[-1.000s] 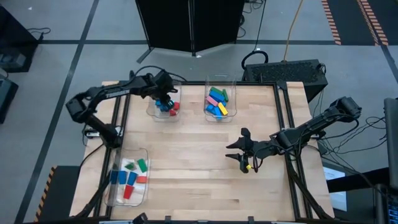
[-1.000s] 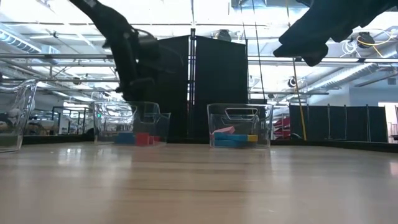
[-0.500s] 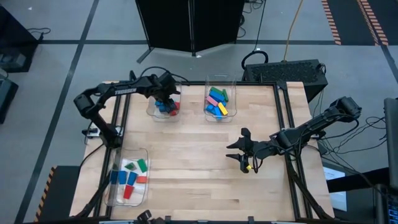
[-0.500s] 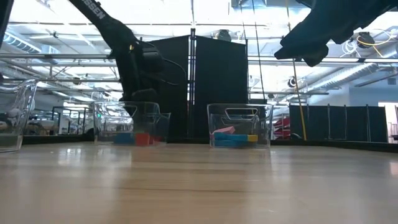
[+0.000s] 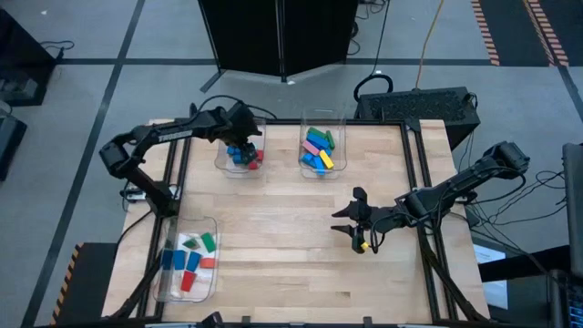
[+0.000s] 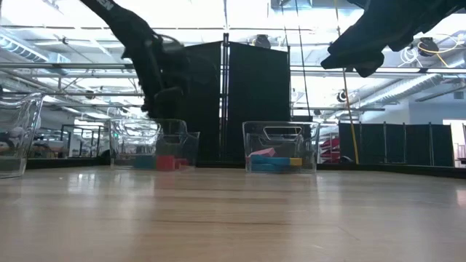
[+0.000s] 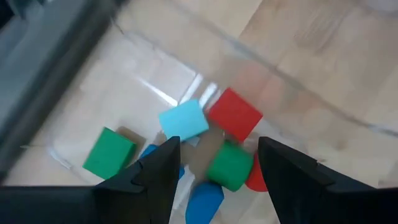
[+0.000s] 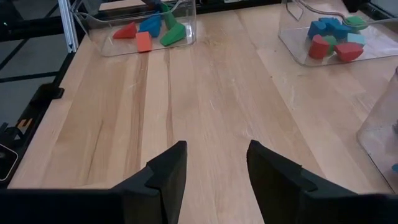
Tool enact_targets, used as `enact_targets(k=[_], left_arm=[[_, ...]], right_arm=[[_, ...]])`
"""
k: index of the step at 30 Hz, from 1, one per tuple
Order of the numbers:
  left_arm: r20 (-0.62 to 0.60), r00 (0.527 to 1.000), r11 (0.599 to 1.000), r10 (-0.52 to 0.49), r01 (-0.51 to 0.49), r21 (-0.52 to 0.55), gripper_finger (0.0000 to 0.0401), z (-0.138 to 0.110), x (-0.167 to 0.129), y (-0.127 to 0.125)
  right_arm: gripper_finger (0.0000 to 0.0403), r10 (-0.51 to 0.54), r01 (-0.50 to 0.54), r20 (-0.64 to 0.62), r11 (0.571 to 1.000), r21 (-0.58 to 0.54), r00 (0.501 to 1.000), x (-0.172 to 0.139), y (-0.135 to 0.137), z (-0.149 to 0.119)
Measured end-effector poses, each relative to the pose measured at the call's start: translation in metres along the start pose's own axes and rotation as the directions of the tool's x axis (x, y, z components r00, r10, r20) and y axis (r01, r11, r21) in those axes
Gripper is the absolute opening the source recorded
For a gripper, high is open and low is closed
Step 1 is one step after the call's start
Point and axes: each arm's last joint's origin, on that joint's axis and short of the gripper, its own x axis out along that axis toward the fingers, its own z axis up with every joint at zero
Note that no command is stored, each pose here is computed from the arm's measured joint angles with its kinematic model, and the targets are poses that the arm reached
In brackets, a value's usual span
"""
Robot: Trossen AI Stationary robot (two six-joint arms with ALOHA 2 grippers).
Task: Sort blocks by size
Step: Return to Home Position
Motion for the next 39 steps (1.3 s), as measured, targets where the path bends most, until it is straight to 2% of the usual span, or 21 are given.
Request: enact_targets(k=[3,8,14,20,24,29,33,37,39], left_arm=[[0.07,0.998,1.0,-0.002,0.001,0.018,0.0216,0.002,-0.019,-0.006],[0.195,0.98,0.996,-0.036,0.02,0.087,0.0217,0.001,-0.054,-0.027],[0.337,0.933,0.981,-0.129,0.07,0.181,0.0217,-0.018,-0.092,-0.061],[0.496,0.83,0.956,-0.253,0.135,0.262,0.0217,-0.042,-0.125,-0.086],[0.568,0.751,0.934,-0.337,0.19,0.303,0.0217,-0.059,-0.138,-0.098],[0.618,0.702,0.93,-0.355,0.199,0.309,0.0217,-0.081,-0.145,-0.106],[0.641,0.67,0.922,-0.374,0.194,0.335,0.0217,-0.098,-0.147,-0.111],[0.684,0.592,0.902,-0.426,0.215,0.375,0.0211,-0.111,-0.148,-0.117],[0.688,0.567,0.889,-0.452,0.228,0.397,0.0206,-0.118,-0.147,-0.119]], right_arm=[[0.0161,-0.017,0.018,0.008,0.999,-0.028,1.0,0.0,-0.001,0.0],[0.0161,-0.102,0.106,0.05,0.991,-0.084,0.994,0.0,-0.003,0.002],[0.0161,-0.146,0.16,0.119,0.981,-0.111,0.982,-0.008,-0.005,0.01],[0.0142,-0.16,0.181,0.197,0.979,-0.09,0.967,-0.025,-0.011,0.022],[0.009,-0.15,0.18,0.252,0.978,-0.103,0.956,-0.04,-0.016,0.031],[0.001,-0.141,0.184,0.327,0.977,-0.105,0.935,-0.06,-0.025,0.042],[0.0008,-0.11,0.151,0.378,0.985,-0.08,0.919,-0.077,-0.03,0.048],[0.0002,-0.037,0.083,0.412,0.992,-0.096,0.91,-0.092,-0.033,0.051],[0.0002,-0.032,0.079,0.425,0.993,-0.093,0.904,-0.099,-0.036,0.052]])
